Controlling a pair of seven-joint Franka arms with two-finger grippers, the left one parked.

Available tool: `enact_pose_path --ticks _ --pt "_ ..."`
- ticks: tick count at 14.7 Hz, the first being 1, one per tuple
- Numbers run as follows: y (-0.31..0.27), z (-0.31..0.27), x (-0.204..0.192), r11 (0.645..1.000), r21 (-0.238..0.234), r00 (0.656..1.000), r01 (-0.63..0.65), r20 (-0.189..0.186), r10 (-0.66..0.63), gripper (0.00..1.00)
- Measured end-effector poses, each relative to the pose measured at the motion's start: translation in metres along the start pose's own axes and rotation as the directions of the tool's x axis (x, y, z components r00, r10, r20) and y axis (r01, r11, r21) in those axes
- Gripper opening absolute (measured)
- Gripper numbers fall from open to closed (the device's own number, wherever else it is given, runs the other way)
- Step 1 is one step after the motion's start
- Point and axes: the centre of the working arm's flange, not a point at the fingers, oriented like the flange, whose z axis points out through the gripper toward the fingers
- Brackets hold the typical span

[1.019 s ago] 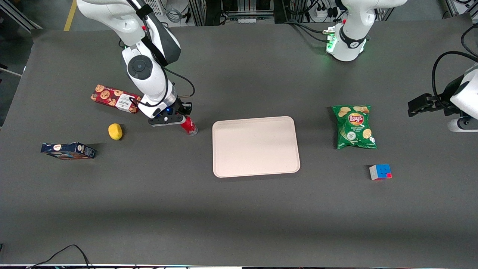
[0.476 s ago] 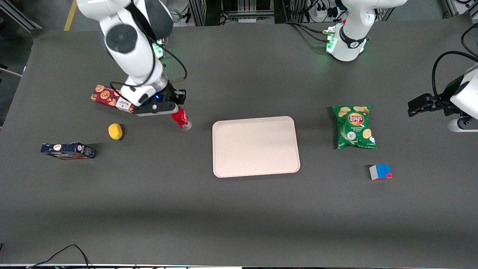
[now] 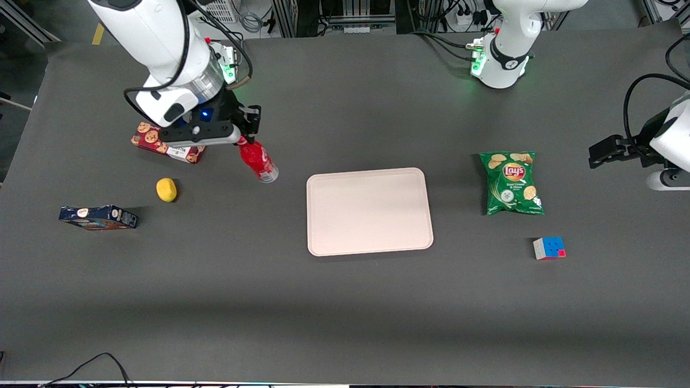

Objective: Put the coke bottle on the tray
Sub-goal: 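Lift the bottle and swing it upright over the white tray, then lower the bottle onto the tray and open the right gripper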

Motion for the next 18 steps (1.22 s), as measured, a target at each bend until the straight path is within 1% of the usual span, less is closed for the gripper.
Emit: enact_pose_path --ticks 1,3,5,8,9,11,12,15,18 --pt "-0.012 0.005 0.010 1.000 0.012 1.000 -0.010 0.010 0.010 0.32" --pt "-0.037 0.031 0.032 1.000 -0.005 1.000 -0.015 0.018 0.015 0.32" --pt "-0.063 0.071 0.049 0.999 -0.025 0.999 -0.032 0.035 0.033 0.32" --pt "-0.088 0.138 0.072 0.998 -0.022 0.997 -0.056 0.053 0.057 0.32" --pt "-0.092 0.158 0.076 0.998 -0.030 0.996 -0.063 0.058 0.065 0.32" --pt "-0.099 0.195 0.081 0.995 -0.064 0.995 -0.080 0.055 0.083 0.32" --pt "-0.101 0.211 0.081 0.994 -0.076 0.994 -0.083 0.059 0.087 0.32" --pt "-0.106 0.249 0.080 0.994 -0.077 0.994 -0.080 0.074 0.086 0.32" --pt "-0.107 0.264 0.078 0.994 -0.082 0.993 -0.078 0.085 0.085 0.32"
